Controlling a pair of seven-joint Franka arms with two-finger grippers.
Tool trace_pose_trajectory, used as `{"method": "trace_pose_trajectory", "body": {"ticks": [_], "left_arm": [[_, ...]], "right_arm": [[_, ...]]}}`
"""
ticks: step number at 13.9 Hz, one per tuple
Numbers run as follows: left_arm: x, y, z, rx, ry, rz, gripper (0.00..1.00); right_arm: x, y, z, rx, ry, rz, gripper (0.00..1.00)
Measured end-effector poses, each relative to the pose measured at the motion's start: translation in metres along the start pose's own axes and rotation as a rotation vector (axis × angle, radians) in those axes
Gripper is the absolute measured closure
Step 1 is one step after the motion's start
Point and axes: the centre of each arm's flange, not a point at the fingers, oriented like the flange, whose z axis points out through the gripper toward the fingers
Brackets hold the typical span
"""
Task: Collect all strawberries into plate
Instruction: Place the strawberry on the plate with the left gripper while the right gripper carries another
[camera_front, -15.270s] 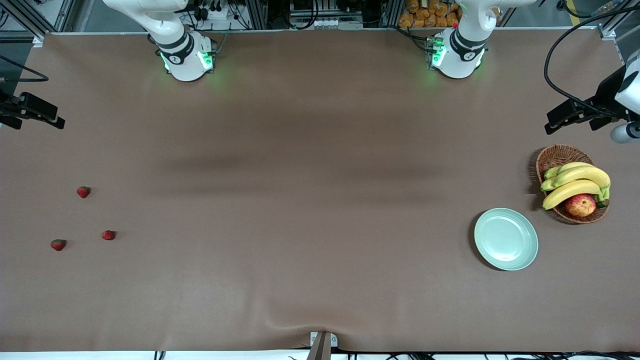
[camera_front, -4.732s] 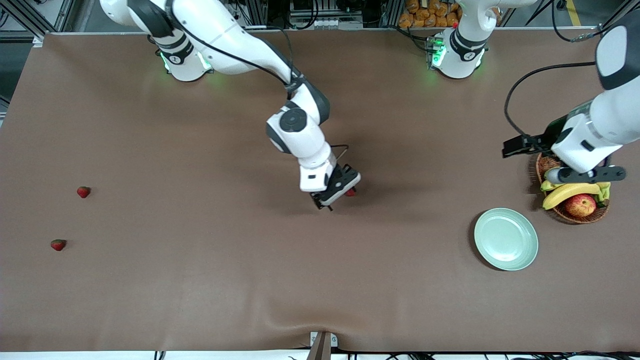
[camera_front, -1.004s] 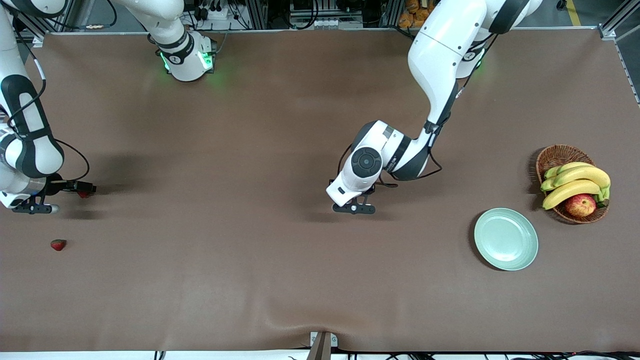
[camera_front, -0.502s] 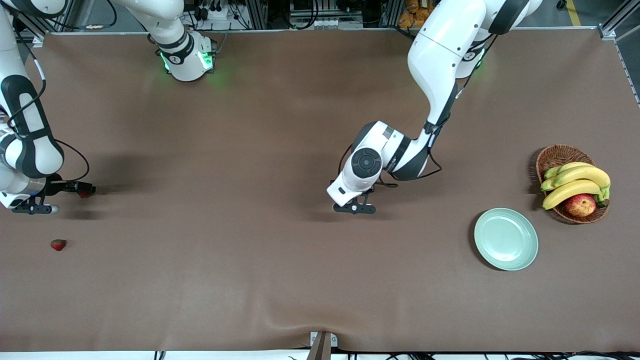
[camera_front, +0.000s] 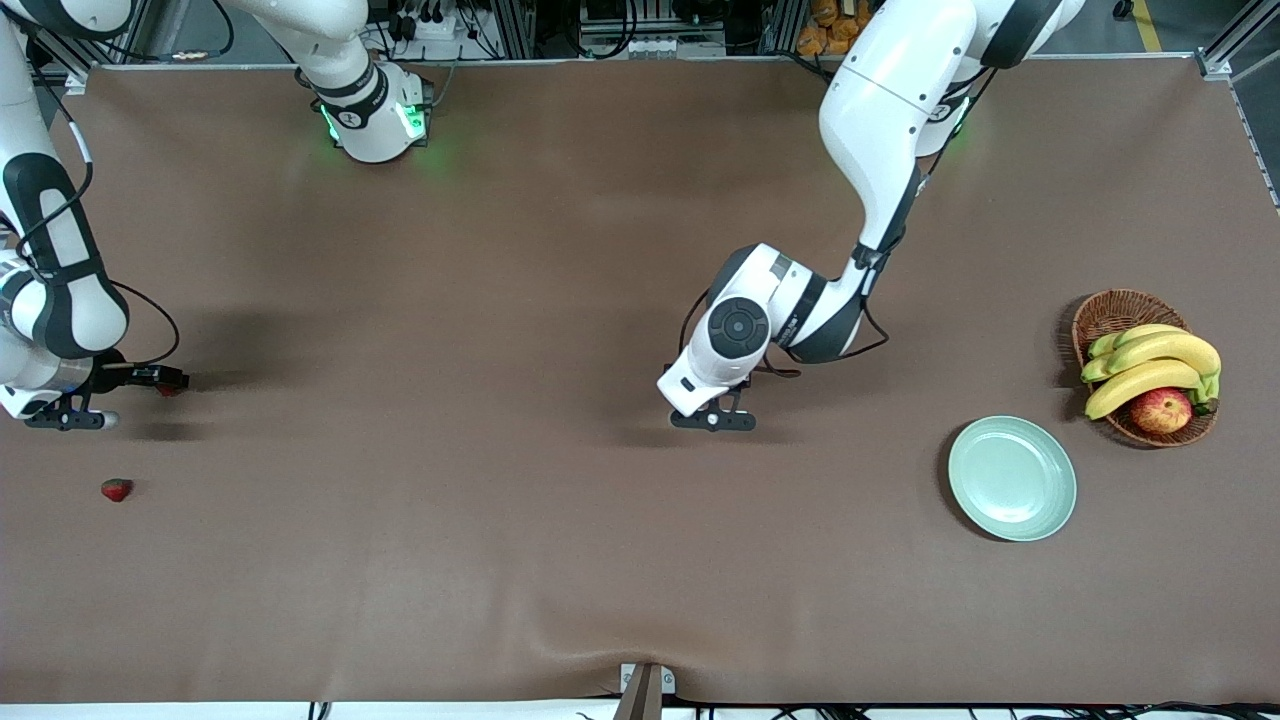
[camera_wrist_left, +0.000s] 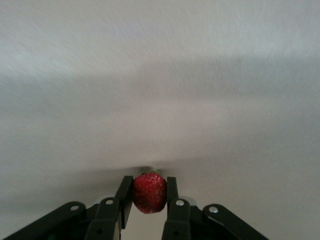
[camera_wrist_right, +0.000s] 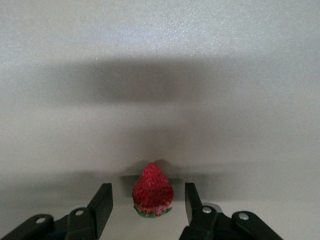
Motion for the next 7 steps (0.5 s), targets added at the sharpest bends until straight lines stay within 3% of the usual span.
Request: {"method": "trace_pose_trajectory", "body": {"ticks": [1, 3, 4, 7], "left_arm": [[0.005, -0.007, -0.013, 0.0, 0.001, -0.012, 0.69], [0.019, -0.032, -0.047, -0.002, 0.001, -0.041, 0.69], [0.027, -0.049, -0.063, -0.003, 0.001, -0.041, 0.69], [0.058, -0.121, -0.097, -0.011, 0.003, 0.003, 0.69]], "right_arm": [[0.0, 0.0, 0.0, 0.0, 0.0, -0.001, 0.39], [0.0, -0.001, 0.0, 0.0, 0.0, -0.013, 0.62], [0.001, 0.0, -0.001, 0.0, 0.001, -0.025, 0.68], [0.003, -0.002, -0.002, -0.001, 0.004, -0.064, 0.68]]}}
